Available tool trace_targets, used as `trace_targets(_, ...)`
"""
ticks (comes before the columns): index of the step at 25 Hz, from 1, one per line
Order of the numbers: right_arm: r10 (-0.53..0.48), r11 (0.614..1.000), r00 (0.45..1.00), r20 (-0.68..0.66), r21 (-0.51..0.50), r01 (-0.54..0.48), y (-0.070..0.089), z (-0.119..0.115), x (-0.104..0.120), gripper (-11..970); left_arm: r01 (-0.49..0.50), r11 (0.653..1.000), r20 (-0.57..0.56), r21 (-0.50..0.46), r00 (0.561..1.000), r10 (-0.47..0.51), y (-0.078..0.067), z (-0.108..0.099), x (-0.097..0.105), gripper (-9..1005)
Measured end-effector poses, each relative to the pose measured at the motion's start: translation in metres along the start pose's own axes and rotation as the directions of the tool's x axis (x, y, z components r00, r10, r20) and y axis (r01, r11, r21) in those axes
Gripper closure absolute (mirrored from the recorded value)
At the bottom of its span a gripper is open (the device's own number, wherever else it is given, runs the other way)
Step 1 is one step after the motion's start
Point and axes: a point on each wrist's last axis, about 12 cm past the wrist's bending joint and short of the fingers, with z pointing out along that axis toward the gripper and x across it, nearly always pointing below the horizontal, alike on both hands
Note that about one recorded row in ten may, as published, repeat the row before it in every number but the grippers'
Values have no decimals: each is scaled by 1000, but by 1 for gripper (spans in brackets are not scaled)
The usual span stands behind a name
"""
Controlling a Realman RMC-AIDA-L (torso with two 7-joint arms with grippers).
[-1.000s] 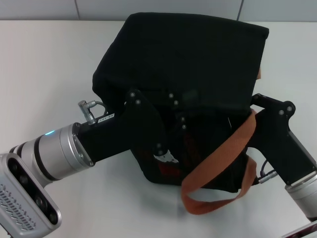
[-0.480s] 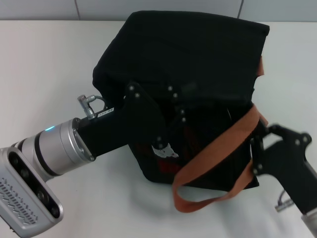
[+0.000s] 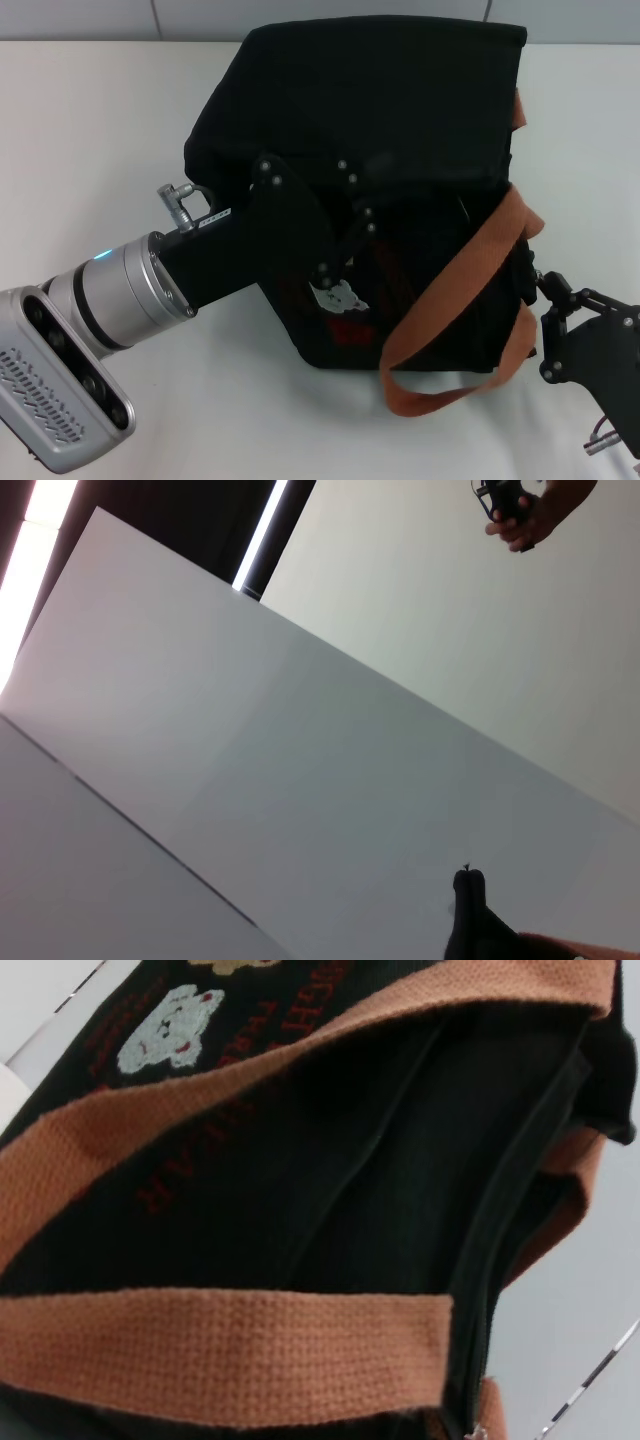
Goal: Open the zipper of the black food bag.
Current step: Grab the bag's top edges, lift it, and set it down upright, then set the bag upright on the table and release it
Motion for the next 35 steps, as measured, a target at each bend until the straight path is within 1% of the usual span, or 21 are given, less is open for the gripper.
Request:
trace_targets(4, 19, 999, 1000, 22, 43, -20, -4, -5, -4, 929, 18, 998, -38, -55, 999, -20, -2, -2, 0, 815)
trace_targets(6, 52, 994, 997, 49, 96, -57, -9, -10, -7, 925, 51, 990, -76, -132, 995, -62, -3, -4, -1, 814)
trace_targets(7, 81, 987, 994, 68, 131, -90, -13, -14, -9, 887, 79, 981, -93, -177, 991, -97, -5, -6, -2, 814)
trace_targets(8, 146, 967, 982, 121, 191, -167, -22, -20, -12, 849, 170, 944, -118, -283, 970, -211, -7, -12, -3, 813)
trace_targets(9, 146, 967, 982, 121, 191, -167, -22, -20, -12, 810, 170, 944, -118, -283, 970, -211, -7, -12, -3, 813)
trace_targets(11, 221, 939, 956, 193, 222, -262, -33, -26, -13, 734, 271, 889, -118, -369, 935, -334, -12, -21, -7, 812)
trace_targets(12, 264, 923, 936, 234, 219, -315, -39, -29, -12, 694, 293, 875, -118, -386, 925, -361, -15, -24, -8, 811)
trace_targets(14, 355, 888, 881, 313, 182, -423, -49, -35, -11, 614, 331, 840, -130, -430, 898, -421, -25, -34, -15, 810)
trace_targets(15, 424, 862, 832, 359, 121, -492, -55, -37, -10, 573, 342, 826, -139, -448, 886, -442, -29, -40, -18, 810)
trace_targets(16, 424, 862, 832, 359, 121, -492, -55, -37, -10, 533, 358, 810, -143, -464, 872, -468, -33, -44, -20, 809)
trace_targets(17, 467, 845, 798, 380, 73, -530, -59, -36, -10, 493, 388, 782, -144, -488, 847, -511, -35, -50, -20, 809)
trace_targets(18, 536, 819, 746, 395, -32, -573, -64, -34, -8, 476, 464, 708, -137, -533, 778, -614, -39, -59, -18, 809)
trace_targets(19, 536, 819, 746, 395, -32, -573, -64, -34, -8, 458, 464, 708, -137, -533, 778, -614, -39, -59, -18, 808)
trace_targets(20, 558, 810, 730, 394, -69, -582, -65, -33, -8, 441, 499, 670, -136, -549, 738, -661, -41, -62, -15, 808)
trace_targets(22, 602, 789, 698, 387, -155, -595, -67, -28, -8, 406, 550, 634, -154, -544, 677, -720, -44, -66, -10, 807)
trace_targets(25, 654, 756, 663, 364, -275, -594, -69, -21, -8, 354, 604, 645, -199, -468, 639, -743, -47, -63, -4, 805)
trace_targets(27, 681, 732, 647, 344, -338, -591, -70, -17, -8, 319, 615, 642, -202, -458, 631, -749, -46, -62, -2, 804)
trace_targets(28, 715, 694, 628, 308, -418, -586, -70, -12, -9, 302, 616, 653, -198, -440, 643, -740, -43, -63, -2, 804)
trace_targets(29, 715, 694, 628, 308, -418, -586, -70, -12, -9, 299, 616, 653, -198, -440, 643, -740, -43, -63, -2, 803)
trace_targets(33, 749, 634, 619, 236, -527, -566, -71, -3, -8, 285, 639, 675, -187, -369, 660, -727, -33, -71, -4, 801)
trace_targets(35, 751, 622, 625, 212, -545, -562, -71, 1, -6, 222, 664, 675, -189, -322, 654, -733, -27, -78, -5, 754)
